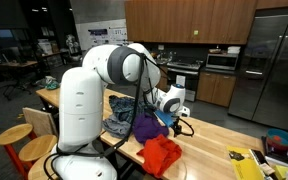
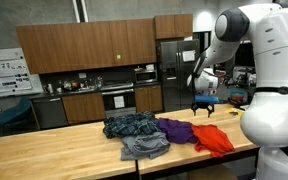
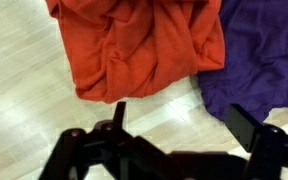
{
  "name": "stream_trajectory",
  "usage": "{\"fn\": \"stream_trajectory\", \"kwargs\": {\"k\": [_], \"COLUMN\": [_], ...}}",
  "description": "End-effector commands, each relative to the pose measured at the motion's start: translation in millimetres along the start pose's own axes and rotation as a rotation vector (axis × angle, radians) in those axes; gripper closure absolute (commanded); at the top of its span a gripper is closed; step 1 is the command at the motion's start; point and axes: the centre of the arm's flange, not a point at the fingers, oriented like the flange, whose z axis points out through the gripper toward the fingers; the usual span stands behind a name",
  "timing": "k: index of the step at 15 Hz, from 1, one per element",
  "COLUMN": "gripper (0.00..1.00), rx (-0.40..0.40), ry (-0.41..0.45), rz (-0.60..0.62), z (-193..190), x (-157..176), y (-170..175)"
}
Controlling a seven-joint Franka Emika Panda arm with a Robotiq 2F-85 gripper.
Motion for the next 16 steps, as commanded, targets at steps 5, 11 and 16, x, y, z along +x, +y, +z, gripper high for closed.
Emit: {"fn": "stream_trajectory", "kwargs": {"k": [5, 11, 16], "gripper": [0.00, 0.00, 0.00], "rx": [-0.156, -0.174, -0.118], "ry": [0.079, 0.160, 0.203], "rz": [-0.188, -0.352, -0.480], "z": [61.5, 78.6, 87.5], "x": [-19.7, -38.3, -46.2], "y": [17.0, 84.6, 105.5]}}
